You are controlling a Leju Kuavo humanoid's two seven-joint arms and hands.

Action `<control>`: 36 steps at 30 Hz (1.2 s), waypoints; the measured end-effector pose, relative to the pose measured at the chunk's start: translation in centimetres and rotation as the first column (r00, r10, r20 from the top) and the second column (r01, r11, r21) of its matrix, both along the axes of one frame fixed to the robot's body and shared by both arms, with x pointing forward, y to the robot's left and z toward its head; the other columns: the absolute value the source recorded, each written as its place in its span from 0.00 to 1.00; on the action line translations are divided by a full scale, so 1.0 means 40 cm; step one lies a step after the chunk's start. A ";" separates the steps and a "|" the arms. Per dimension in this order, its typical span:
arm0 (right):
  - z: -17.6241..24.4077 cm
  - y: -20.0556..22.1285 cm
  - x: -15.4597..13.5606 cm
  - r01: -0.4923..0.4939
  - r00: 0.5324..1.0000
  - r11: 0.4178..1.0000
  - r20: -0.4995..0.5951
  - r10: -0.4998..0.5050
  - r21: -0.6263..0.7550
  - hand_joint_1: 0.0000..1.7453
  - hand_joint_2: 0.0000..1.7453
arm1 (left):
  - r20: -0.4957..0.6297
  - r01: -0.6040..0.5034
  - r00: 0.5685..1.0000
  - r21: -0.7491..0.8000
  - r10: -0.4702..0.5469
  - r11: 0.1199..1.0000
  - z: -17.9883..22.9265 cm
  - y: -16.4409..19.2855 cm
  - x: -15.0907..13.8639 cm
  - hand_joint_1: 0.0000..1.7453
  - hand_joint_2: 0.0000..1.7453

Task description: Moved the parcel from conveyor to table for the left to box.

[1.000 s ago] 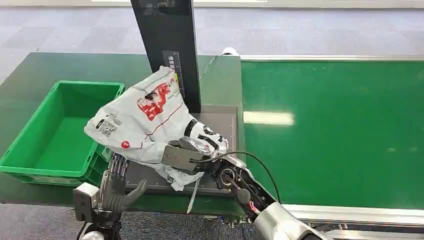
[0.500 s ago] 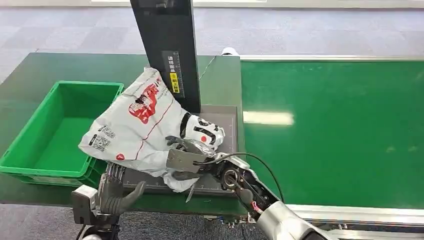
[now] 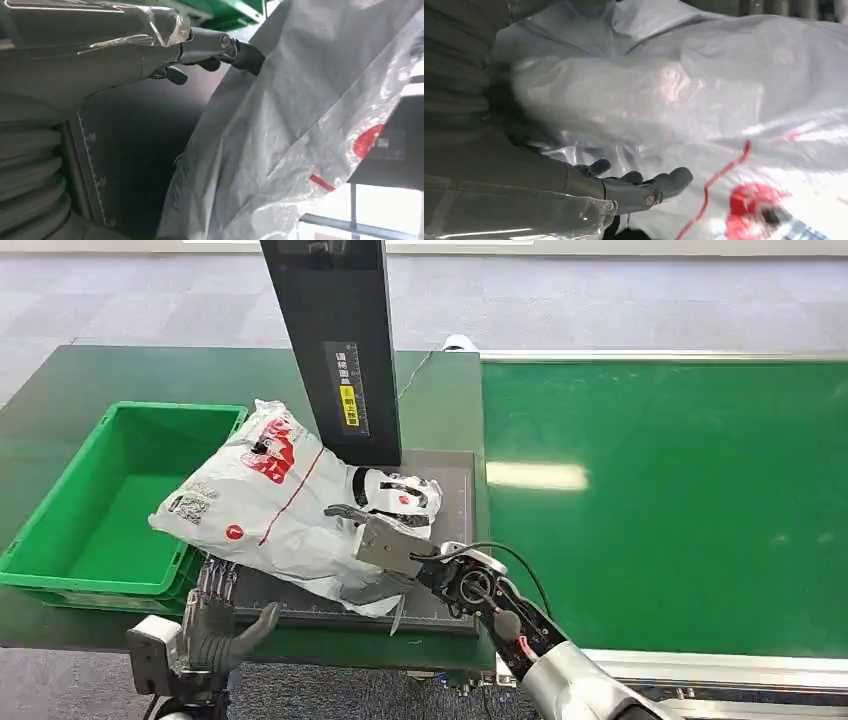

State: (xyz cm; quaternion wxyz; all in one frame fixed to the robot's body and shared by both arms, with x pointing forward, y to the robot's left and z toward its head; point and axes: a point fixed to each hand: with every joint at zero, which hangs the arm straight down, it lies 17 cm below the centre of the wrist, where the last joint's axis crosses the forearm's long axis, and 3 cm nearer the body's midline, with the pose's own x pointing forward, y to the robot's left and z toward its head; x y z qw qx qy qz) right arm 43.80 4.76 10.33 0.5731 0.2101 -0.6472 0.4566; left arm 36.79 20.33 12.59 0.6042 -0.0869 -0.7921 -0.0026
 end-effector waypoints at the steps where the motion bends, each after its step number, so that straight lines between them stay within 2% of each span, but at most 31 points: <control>1: 0.006 -0.006 0.001 0.006 1.000 1.000 -0.015 -0.006 0.025 0.00 1.00 | 0.006 -0.024 1.000 0.010 0.024 1.000 0.002 0.017 -0.001 0.00 1.00; 5: 0.002 -0.028 -0.004 0.024 0.999 0.998 -0.042 -0.021 0.062 0.00 1.00 | 0.024 -0.124 0.992 0.089 0.122 0.988 0.006 0.082 -0.004 0.00 1.00; 9: -0.008 -0.045 -0.011 0.039 0.998 0.996 -0.052 -0.035 0.077 0.00 1.00 | 0.066 -0.261 0.965 0.167 0.253 0.951 0.021 0.164 -0.013 0.00 1.00; 13: -0.015 -0.058 -0.016 0.047 0.998 0.996 -0.054 -0.042 0.081 0.00 1.00 | 0.091 -0.321 0.947 0.199 0.308 0.926 0.034 0.205 -0.025 0.00 1.00; 17: -0.022 -0.070 -0.016 0.062 0.997 0.995 -0.055 -0.058 0.081 0.00 1.00 | 0.160 -0.438 0.899 0.275 0.409 0.856 0.069 0.259 -0.038 0.00 1.00; 20: -0.025 -0.077 -0.017 0.072 0.996 0.994 -0.054 -0.068 0.079 0.00 1.00 | 0.224 -0.533 0.846 0.342 0.483 0.774 0.105 0.305 -0.050 0.00 1.00; 26: -0.022 -0.087 -0.028 0.098 0.994 0.989 -0.062 -0.092 0.115 0.00 1.00 | 0.291 -0.627 0.779 0.381 0.555 0.679 0.152 0.355 -0.078 0.00 1.00; 29: -0.003 -0.095 -0.030 0.124 0.990 0.976 -0.085 -0.110 0.179 0.00 1.00 | 0.299 -0.632 0.775 0.389 0.557 0.671 0.161 0.354 -0.086 0.00 1.00; 31: 0.012 -0.104 -0.029 0.147 0.987 0.963 -0.102 -0.127 0.224 0.00 1.00 | 0.281 -0.603 0.797 0.386 0.534 0.698 0.159 0.339 -0.081 0.00 1.00; 32: 0.022 -0.111 -0.027 0.161 0.985 0.955 -0.108 -0.138 0.247 0.00 0.00 | 0.266 -0.578 0.816 0.383 0.513 0.721 0.155 0.325 -0.076 0.00 1.00; 34: 0.048 -0.128 -0.019 0.197 0.979 0.932 -0.112 -0.171 0.303 0.00 0.00 | 0.248 -0.533 0.846 0.401 0.472 0.745 0.146 0.296 -0.067 0.00 1.00; 35: 0.062 -0.137 -0.017 0.221 0.975 0.916 -0.115 -0.193 0.336 0.00 1.00 | 0.237 -0.509 0.861 0.417 0.450 0.753 0.139 0.279 -0.062 0.00 1.00; 36: 0.082 -0.150 -0.012 0.248 0.969 0.894 -0.115 -0.220 0.375 0.00 1.00 | 0.226 -0.479 0.878 0.436 0.423 0.762 0.132 0.258 -0.057 0.00 1.00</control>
